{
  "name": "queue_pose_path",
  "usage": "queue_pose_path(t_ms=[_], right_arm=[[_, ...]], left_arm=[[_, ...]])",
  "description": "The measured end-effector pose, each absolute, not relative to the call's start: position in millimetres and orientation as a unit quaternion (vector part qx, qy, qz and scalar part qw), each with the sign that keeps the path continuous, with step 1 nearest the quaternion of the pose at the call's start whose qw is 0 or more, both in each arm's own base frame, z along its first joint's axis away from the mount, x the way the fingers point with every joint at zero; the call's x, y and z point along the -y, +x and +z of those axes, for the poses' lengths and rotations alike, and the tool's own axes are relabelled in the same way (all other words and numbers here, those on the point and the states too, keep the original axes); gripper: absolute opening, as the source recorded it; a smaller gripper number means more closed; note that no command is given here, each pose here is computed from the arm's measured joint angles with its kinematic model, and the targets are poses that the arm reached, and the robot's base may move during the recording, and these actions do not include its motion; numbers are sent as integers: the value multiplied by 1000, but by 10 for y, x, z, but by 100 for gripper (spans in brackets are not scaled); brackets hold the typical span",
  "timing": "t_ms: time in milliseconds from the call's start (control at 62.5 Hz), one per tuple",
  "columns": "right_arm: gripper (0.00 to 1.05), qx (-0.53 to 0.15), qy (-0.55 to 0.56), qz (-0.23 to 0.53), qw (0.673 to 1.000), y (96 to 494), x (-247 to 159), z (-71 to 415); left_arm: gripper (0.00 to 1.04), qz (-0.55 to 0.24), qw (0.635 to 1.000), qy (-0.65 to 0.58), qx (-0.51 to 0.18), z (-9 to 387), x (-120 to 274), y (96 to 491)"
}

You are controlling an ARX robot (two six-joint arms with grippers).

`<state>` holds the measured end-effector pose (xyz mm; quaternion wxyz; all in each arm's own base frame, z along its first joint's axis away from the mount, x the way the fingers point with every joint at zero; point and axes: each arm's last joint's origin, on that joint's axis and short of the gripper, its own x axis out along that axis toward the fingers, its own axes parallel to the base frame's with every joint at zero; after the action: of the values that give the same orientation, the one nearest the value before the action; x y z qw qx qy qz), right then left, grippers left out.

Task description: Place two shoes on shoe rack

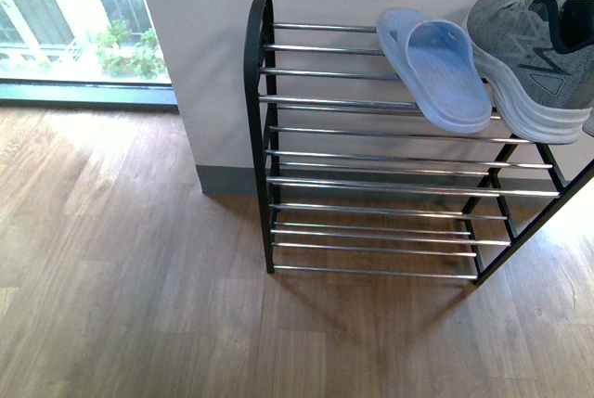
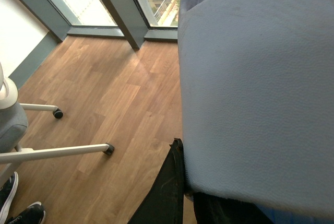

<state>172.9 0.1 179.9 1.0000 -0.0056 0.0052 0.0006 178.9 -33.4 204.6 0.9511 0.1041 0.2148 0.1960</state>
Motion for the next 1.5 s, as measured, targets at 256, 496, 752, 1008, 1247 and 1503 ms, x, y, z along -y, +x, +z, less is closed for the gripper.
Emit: queue_pose_path(t_ms=[256,496,752,1008,1247,1503], right_arm=[[1,-5,-6,1,1000,1529,-1,1737],[1,-1,-5,1,1000,1415,-1,1664],[1,6,-5,0,1000,1313,-1,1707],[1,9,-5,0,1000,1230,-1,1726],[1,10,-5,0,1000,1165,-1,1732],[1,11,-5,0,1000,1115,-1,1730]], left_arm=[[2,196,951,104,-215,2046,334,1789],[2,196,951,104,-215,2046,334,1789],[2,196,951,104,-215,2046,335,1789],[2,196,951,104,-215,2046,334,1789],[2,196,951,104,-215,2046,334,1789],[2,196,951,104,-215,2046,334,1789]])
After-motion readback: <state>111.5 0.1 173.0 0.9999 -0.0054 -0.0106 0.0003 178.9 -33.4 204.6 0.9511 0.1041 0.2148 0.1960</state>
